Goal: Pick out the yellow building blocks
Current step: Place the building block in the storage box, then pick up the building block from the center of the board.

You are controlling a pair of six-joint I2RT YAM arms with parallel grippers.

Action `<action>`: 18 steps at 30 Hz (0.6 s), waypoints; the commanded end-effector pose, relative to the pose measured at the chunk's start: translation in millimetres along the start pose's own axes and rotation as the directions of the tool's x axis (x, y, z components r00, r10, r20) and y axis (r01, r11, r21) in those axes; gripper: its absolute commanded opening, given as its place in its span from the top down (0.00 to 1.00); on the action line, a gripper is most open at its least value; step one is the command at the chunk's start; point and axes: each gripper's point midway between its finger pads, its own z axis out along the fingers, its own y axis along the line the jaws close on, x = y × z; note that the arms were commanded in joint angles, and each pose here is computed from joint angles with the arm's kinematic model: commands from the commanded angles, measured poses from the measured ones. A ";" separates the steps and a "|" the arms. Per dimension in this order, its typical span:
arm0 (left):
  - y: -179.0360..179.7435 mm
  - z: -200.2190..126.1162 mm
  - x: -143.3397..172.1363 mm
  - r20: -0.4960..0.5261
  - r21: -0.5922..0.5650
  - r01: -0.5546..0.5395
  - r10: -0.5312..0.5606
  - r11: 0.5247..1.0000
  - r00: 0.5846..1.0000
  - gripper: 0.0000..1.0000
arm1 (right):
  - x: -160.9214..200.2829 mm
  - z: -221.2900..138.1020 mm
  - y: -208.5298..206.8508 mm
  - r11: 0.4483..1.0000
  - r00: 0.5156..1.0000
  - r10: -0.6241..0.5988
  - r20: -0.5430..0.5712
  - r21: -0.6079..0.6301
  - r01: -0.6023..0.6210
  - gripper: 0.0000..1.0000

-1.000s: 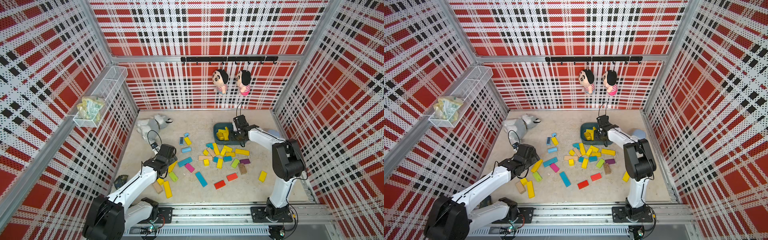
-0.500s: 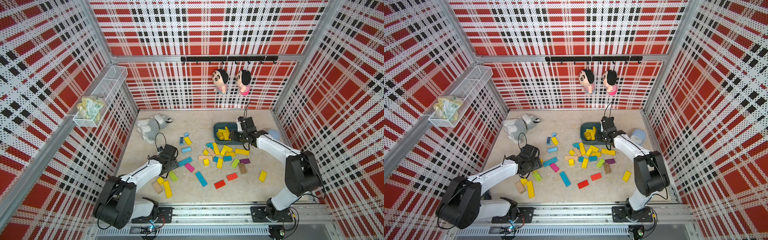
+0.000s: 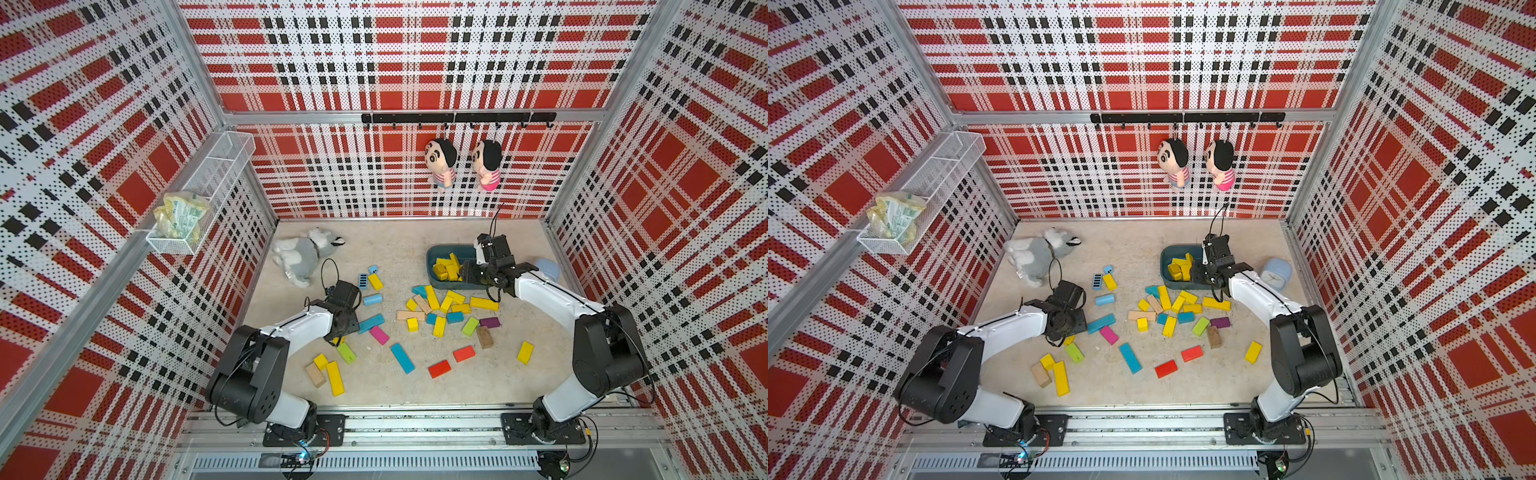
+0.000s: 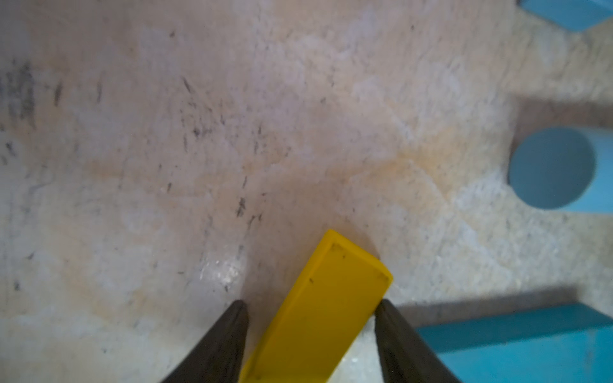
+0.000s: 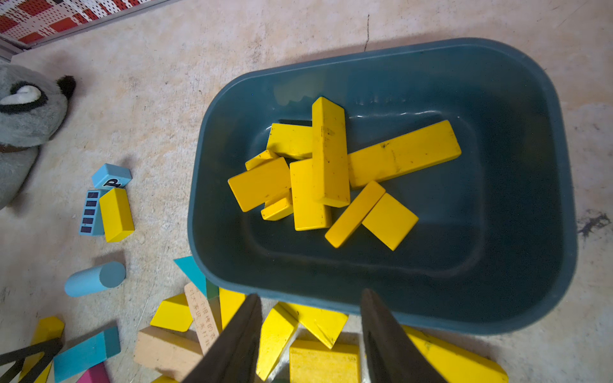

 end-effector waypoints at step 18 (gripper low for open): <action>-2.5 -14.3 -45.8 0.124 0.004 0.073 -0.073 0.997 0.990 0.94 | -7.0 -12.1 22.5 0.995 0.999 -0.043 -0.004 -0.093 0.043 0.49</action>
